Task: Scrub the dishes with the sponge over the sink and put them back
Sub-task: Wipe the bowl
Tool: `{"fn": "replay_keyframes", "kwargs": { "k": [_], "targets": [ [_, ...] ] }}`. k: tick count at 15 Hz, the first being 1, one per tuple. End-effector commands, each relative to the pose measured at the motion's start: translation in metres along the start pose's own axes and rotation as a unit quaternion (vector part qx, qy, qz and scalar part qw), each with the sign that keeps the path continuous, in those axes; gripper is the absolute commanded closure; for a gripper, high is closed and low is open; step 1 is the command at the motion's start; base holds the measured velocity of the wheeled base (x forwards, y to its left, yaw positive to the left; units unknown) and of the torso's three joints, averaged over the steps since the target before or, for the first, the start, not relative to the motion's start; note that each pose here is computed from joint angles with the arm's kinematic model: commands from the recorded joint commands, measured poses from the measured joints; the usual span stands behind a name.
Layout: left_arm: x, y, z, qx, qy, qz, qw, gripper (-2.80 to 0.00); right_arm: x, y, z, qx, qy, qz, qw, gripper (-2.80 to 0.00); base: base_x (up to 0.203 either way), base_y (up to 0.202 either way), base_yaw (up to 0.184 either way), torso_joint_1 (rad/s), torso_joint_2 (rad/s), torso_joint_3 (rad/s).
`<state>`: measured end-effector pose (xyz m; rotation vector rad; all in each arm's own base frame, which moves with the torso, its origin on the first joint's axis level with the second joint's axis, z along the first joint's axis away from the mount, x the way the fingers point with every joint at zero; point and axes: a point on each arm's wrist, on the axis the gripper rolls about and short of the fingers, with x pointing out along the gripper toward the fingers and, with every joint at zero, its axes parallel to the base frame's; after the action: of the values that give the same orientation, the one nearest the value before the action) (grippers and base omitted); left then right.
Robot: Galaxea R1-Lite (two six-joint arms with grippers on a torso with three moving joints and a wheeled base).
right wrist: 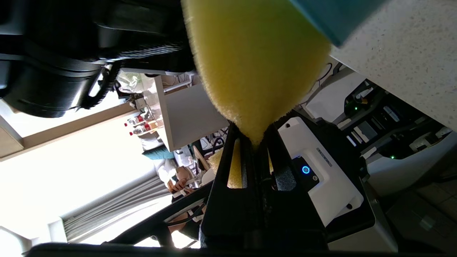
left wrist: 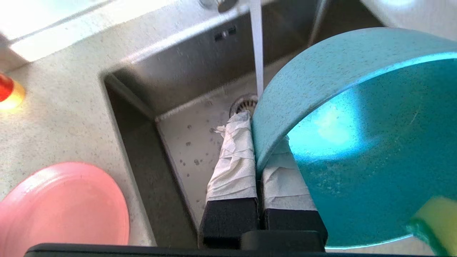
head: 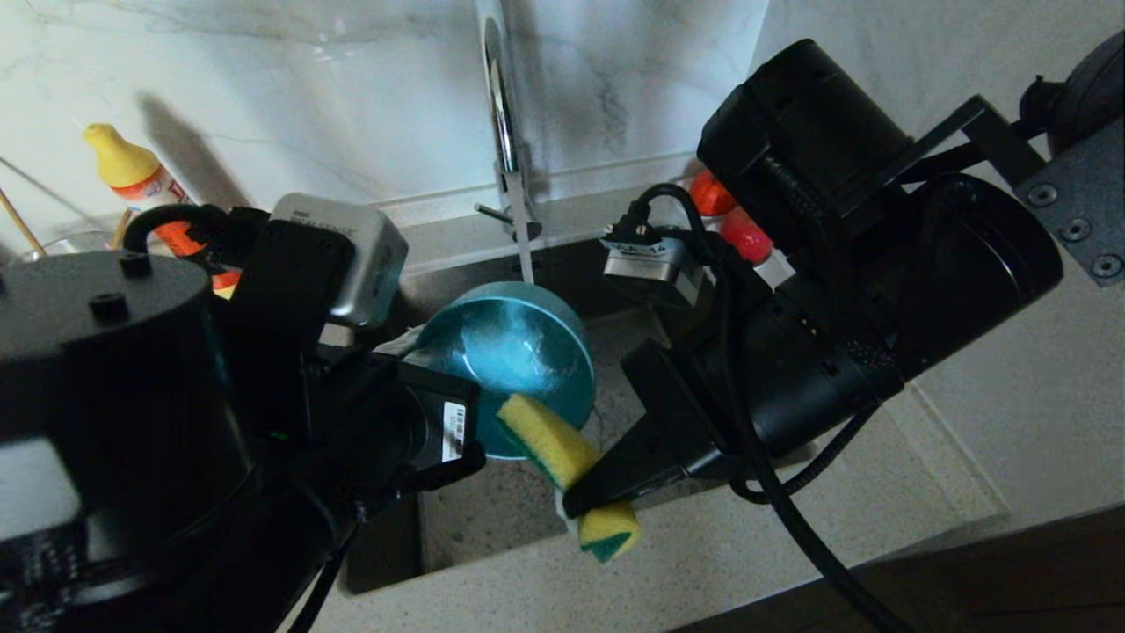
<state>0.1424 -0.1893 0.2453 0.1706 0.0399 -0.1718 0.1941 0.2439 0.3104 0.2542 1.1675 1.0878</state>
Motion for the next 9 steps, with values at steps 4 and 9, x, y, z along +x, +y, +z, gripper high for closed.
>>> {"fn": "replay_keyframes", "kwargs": {
  "k": [4, 9],
  "targets": [
    [-0.001, 0.001, -0.005, 0.022, -0.023, 0.014, 0.9994, 0.00, 0.000, 0.000, 0.000, 0.007, 0.001, 0.002, 1.000, 0.00, 0.000, 0.000, 0.000, 0.000, 0.00, 0.000],
    [-0.002, 0.000, -0.007, 0.023, -0.026, 0.011, 0.9993, 0.00, -0.006, -0.002, 0.010, 0.020, -0.037, 0.012, 0.999, 0.00, 0.000, 0.000, 0.000, 0.000, 0.00, 0.000]
  ]
}}
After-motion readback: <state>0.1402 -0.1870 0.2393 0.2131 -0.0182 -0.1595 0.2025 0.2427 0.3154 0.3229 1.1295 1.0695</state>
